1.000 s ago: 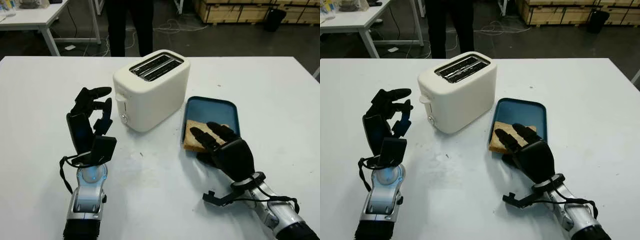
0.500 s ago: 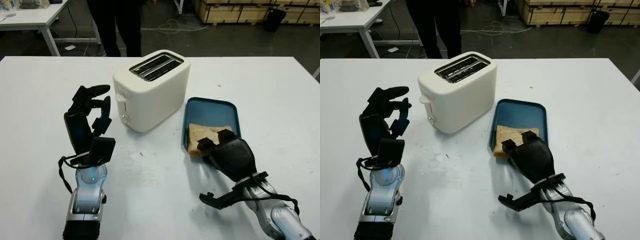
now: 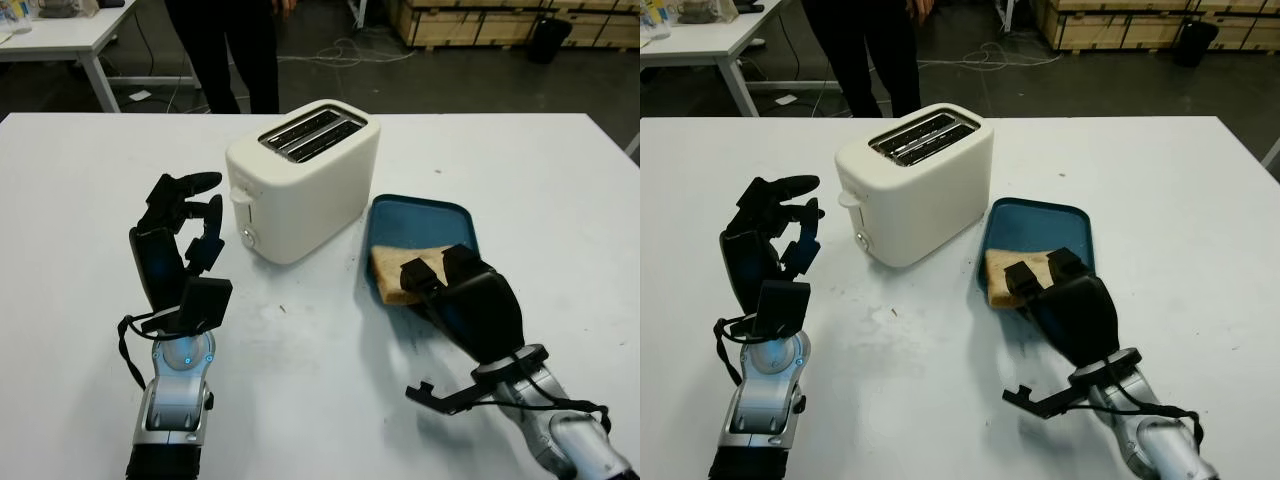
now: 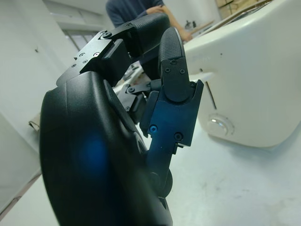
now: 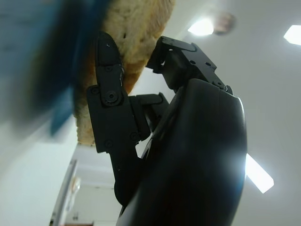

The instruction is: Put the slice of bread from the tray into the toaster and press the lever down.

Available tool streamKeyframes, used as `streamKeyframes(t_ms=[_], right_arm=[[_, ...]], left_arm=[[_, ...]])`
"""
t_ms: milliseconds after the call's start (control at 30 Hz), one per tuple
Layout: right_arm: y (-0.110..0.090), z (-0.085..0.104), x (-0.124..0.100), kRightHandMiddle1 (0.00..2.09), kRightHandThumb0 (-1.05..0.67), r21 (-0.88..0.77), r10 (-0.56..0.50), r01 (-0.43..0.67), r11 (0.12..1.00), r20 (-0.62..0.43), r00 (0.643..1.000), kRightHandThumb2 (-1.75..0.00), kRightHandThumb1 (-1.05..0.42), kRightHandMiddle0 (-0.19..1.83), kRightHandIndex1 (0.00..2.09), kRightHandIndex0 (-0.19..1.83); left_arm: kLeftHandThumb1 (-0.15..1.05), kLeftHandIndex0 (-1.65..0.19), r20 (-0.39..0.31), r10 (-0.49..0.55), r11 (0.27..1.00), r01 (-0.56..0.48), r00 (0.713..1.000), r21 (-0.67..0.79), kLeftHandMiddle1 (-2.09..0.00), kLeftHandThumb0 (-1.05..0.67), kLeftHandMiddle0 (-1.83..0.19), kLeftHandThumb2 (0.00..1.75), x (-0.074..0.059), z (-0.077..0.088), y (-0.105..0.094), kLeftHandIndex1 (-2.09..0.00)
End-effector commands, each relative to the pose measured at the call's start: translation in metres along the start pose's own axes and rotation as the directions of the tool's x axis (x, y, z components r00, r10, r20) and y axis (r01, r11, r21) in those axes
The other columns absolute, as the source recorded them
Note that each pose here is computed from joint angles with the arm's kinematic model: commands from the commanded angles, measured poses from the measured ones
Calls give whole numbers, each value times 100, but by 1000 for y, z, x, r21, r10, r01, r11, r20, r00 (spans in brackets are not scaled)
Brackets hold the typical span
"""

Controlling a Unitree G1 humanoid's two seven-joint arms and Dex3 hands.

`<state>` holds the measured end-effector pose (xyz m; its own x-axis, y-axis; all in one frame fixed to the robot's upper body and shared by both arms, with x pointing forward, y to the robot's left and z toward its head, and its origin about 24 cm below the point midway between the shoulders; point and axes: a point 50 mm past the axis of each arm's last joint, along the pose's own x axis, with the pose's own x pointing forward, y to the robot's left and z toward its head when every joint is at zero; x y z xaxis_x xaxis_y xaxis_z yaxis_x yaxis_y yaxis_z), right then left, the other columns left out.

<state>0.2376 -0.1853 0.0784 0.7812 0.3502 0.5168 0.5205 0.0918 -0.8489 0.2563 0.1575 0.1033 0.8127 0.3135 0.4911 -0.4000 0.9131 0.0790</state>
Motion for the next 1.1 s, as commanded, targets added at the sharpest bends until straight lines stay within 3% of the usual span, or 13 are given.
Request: streamKeyframes(t_ms=[0,133,267,333,433,500,600,700,800,833,933,1000,1067], right_arm=[[-9,-8,12,155,-41,9,-106,106,994,8,994,-17,-92,46,175,60],[-20,-19,25,133,-40,19,-210,209,978,53,976,-15,-92,57,174,59],[-27,-29,35,132,-41,43,-241,239,970,72,968,-13,-92,58,172,61],[-30,-35,40,100,-42,39,-224,221,974,81,971,-16,-92,72,150,72],[-34,-41,47,79,-42,55,-206,201,978,95,974,-20,-92,81,139,75],[-38,-46,53,51,-40,133,-176,163,978,94,980,-20,-92,90,123,79],[-51,-57,69,36,-42,204,-142,118,972,110,984,-18,-92,98,117,82],[-68,-68,96,48,-45,254,-146,102,962,162,976,-18,-92,99,139,74],[-81,-74,122,32,-43,236,-141,84,968,234,962,-16,-92,109,148,76],[-85,-75,134,47,-44,203,-137,83,976,267,954,-18,-92,110,161,76],[-98,-73,169,109,-47,152,-119,72,986,327,938,-21,-92,94,169,83],[-105,-70,189,124,-46,147,-108,60,987,348,931,-19,-92,92,167,88],[-112,-65,208,125,-43,141,-101,53,989,367,925,-13,-92,95,161,96]], left_arm=[[92,-66,12,-3,1000,3,1000,-7,-125,-47,-66,34,-1,2,-1,-86],[92,-66,14,-8,1000,8,1000,-8,-125,-46,-66,34,-1,3,-2,-86],[92,-66,12,-7,1000,7,1000,-6,-125,-47,-66,35,-1,3,-2,-85],[92,-66,11,-6,1000,6,1000,-12,-125,-47,-66,35,-1,4,-3,-85],[92,-66,13,-6,1000,6,1000,-11,-126,-47,-65,35,0,4,-3,-85],[92,-66,13,-5,1000,6,1000,-10,-126,-47,-65,35,0,5,-3,-85],[92,-66,16,-8,1000,8,1000,-9,-126,-47,-65,35,1,5,-3,-85],[92,-66,17,-7,1000,7,1000,-7,-127,-47,-65,35,1,4,-3,-86],[92,-66,12,-5,1000,5,1000,-6,-127,-47,-65,35,0,4,-3,-86],[92,-66,9,-5,1000,5,1000,-6,-127,-47,-65,35,0,4,-3,-86],[92,-66,5,-6,1000,6,1000,-7,-126,-47,-64,35,0,4,-3,-86],[92,-66,4,-5,1000,5,1000,-8,-126,-47,-65,35,0,4,-3,-86],[92,-65,7,-5,1000,5,1000,-10,-126,-46,-65,35,0,3,-3,-86]])
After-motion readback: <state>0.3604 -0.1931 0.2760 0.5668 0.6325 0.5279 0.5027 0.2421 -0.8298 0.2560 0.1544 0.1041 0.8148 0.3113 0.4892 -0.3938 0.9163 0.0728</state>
